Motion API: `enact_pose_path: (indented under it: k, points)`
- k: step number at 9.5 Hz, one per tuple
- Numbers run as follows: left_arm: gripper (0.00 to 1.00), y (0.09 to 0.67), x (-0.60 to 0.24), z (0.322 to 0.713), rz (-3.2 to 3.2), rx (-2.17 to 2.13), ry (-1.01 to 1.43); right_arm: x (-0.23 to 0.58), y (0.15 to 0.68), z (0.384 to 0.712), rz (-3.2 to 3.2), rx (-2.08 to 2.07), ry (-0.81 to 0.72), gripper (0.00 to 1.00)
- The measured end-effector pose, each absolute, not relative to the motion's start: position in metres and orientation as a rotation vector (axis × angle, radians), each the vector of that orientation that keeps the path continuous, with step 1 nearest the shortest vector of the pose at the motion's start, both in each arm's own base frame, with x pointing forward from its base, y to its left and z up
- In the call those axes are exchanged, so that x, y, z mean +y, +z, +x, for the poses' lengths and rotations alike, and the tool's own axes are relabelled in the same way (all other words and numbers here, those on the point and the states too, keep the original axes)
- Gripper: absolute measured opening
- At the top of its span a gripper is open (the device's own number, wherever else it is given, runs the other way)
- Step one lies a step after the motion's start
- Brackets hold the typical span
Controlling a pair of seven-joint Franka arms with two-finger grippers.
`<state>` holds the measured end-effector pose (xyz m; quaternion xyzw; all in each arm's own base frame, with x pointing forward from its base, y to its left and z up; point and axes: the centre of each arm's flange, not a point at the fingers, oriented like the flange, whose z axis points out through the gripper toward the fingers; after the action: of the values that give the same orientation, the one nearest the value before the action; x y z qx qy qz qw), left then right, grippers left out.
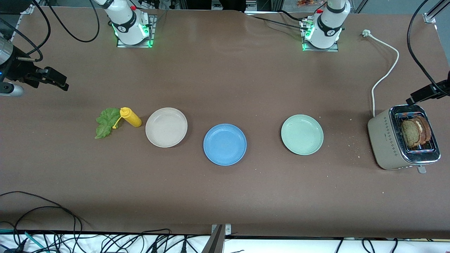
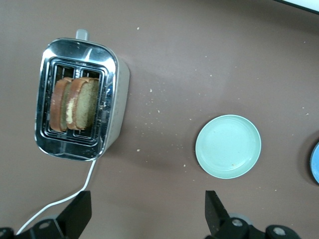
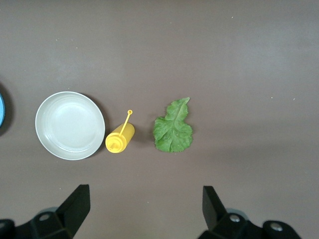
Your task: Make sandwich in blue plate with both arms
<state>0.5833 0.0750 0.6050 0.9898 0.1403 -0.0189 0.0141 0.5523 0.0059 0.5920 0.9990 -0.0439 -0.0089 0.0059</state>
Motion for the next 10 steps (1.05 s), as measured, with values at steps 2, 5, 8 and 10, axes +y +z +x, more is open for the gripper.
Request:
enact_pose_path:
  k: [2,5,8,10]
  points:
    - [1.0,0.6049,0.0887,0.5812,3.082,0.433,-0.06,0.0057,0.592,0.5523,3.127,-0.138,-0.028,1.0]
    - [1.0,0.6041,0.0862,0.5809,3.082,0.425,-0.07,0.0057,0.592,0.5523,3.127,-0.138,-0.028,1.0]
    - [1.0,0.6026,0.0861,0.5804,3.082,0.425,-0.08,0.0064,0.592,0.5523,3.127,-0.136,-0.028,1.0]
    - [1.0,0.6014,0.086,0.5803,3.082,0.425,-0.084,0.008,0.592,0.5522,3.127,-0.132,-0.028,1.0]
